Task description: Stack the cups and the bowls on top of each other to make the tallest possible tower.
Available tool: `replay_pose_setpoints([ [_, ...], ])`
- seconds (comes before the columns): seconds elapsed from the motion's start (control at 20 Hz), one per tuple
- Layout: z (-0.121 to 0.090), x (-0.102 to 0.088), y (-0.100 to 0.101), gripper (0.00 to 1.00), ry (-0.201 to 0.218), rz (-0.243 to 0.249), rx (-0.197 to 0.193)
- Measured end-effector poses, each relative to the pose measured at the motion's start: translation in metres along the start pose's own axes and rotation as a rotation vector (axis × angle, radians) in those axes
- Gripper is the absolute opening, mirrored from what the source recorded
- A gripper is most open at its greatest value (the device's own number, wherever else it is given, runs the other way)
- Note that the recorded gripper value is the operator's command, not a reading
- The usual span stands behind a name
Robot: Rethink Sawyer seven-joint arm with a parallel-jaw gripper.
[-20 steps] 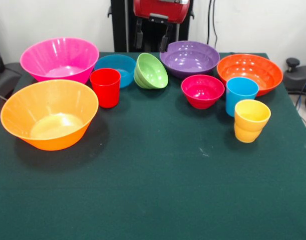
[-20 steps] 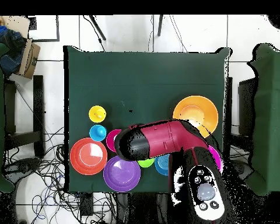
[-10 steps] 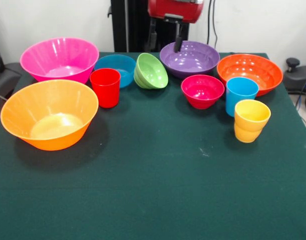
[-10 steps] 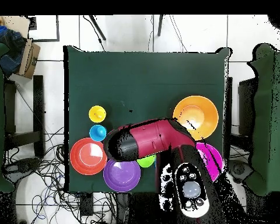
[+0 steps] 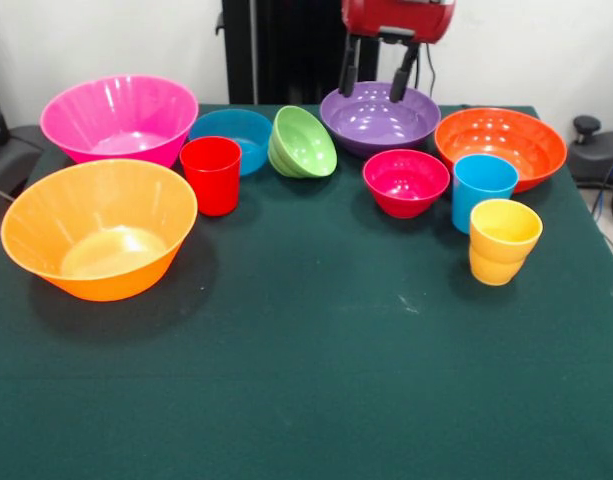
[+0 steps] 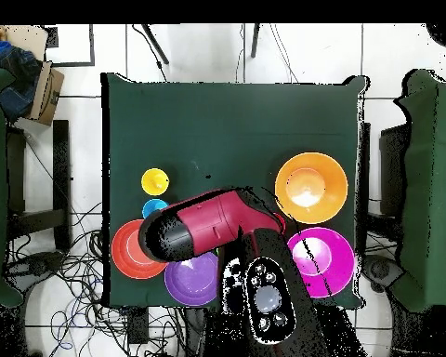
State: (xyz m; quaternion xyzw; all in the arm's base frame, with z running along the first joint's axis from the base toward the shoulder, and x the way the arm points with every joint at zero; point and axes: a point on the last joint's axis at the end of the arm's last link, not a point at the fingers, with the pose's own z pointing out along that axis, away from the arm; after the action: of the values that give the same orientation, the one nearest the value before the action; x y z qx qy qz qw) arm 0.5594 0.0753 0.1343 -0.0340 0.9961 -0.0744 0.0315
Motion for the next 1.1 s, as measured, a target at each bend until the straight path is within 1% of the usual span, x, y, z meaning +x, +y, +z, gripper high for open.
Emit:
replay_pose_setpoints([
  [0.25, -0.0009, 0.001, 0.009, 1.0, -0.001, -0.016, -0.001],
  [1.1, 0.001, 0.0023, 0.0077, 1.0, 0.004, -0.013, 0.001],
])
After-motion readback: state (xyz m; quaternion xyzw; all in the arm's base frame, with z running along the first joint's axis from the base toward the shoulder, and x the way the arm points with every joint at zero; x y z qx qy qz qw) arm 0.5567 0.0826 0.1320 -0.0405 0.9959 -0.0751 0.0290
